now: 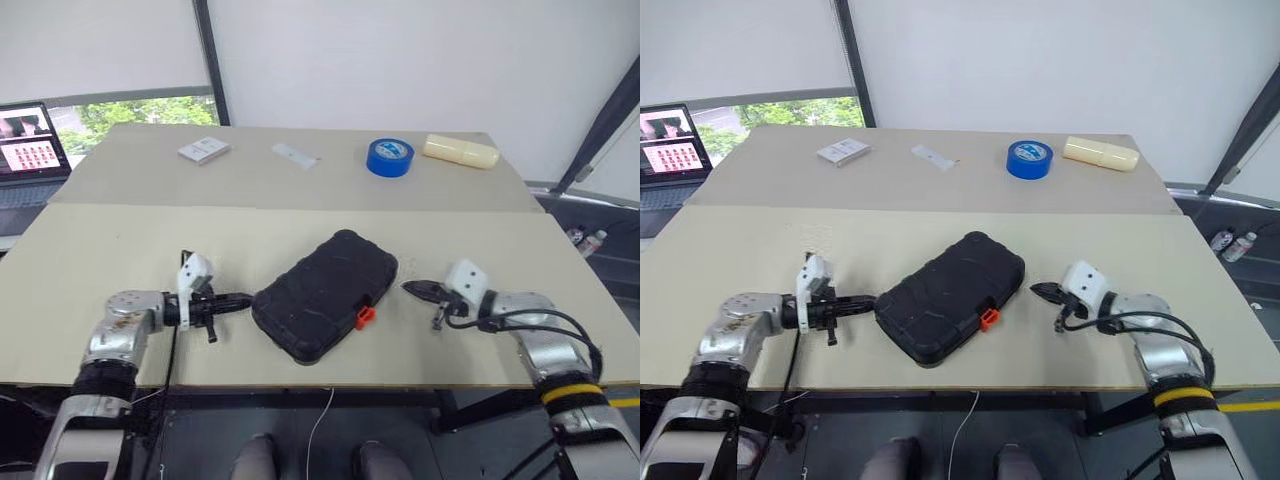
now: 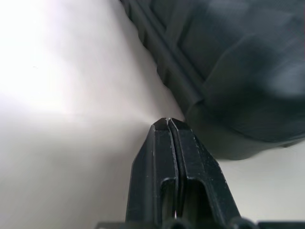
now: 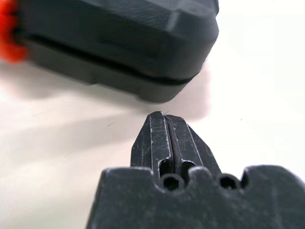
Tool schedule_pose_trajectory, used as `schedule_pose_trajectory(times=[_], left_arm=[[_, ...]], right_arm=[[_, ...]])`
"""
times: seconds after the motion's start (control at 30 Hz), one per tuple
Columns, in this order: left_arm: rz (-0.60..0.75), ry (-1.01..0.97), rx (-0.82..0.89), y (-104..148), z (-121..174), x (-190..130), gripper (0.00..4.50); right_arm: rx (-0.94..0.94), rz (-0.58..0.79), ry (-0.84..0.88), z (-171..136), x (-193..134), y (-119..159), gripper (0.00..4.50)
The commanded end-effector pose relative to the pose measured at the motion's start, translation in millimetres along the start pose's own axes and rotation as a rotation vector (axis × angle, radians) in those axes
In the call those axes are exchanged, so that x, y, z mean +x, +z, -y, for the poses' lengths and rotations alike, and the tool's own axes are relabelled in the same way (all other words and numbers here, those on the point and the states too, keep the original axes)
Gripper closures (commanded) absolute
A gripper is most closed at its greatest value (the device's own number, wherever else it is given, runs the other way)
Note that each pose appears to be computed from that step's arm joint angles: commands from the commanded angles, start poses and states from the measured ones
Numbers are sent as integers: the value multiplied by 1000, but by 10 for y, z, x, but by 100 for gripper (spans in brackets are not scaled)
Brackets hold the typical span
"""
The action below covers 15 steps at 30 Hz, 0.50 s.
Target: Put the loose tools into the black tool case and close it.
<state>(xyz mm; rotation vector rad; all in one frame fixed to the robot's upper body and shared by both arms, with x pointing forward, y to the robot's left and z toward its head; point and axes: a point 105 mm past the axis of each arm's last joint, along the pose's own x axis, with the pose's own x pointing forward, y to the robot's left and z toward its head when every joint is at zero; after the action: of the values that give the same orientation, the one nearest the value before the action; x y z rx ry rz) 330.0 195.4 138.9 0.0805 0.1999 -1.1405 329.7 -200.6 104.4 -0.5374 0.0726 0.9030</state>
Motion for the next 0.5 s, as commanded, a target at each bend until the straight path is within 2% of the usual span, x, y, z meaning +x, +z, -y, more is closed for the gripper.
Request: schedule_pose_trajectory(times=[0.03,0.07,0.13,0.3,0.4,0.5], left_arm=[[139,-169,66,513,320,438,442],[152,-197,80,575,399,559,442],[114,-201,104,522,486,857,442],[-97,-139,225,101,461,1294,442],[-230,-200,226,-244,624,1395,442],[-247,-210,183,-340,702,1405,442]], right_arm=[[50,43,22,-151,-121,131,450],[69,38,30,-219,-133,120,450],[97,35,39,-352,-118,107,450],[127,23,67,-578,12,100,450],[163,18,81,-663,153,136,450],[174,26,98,-720,284,198,450]])
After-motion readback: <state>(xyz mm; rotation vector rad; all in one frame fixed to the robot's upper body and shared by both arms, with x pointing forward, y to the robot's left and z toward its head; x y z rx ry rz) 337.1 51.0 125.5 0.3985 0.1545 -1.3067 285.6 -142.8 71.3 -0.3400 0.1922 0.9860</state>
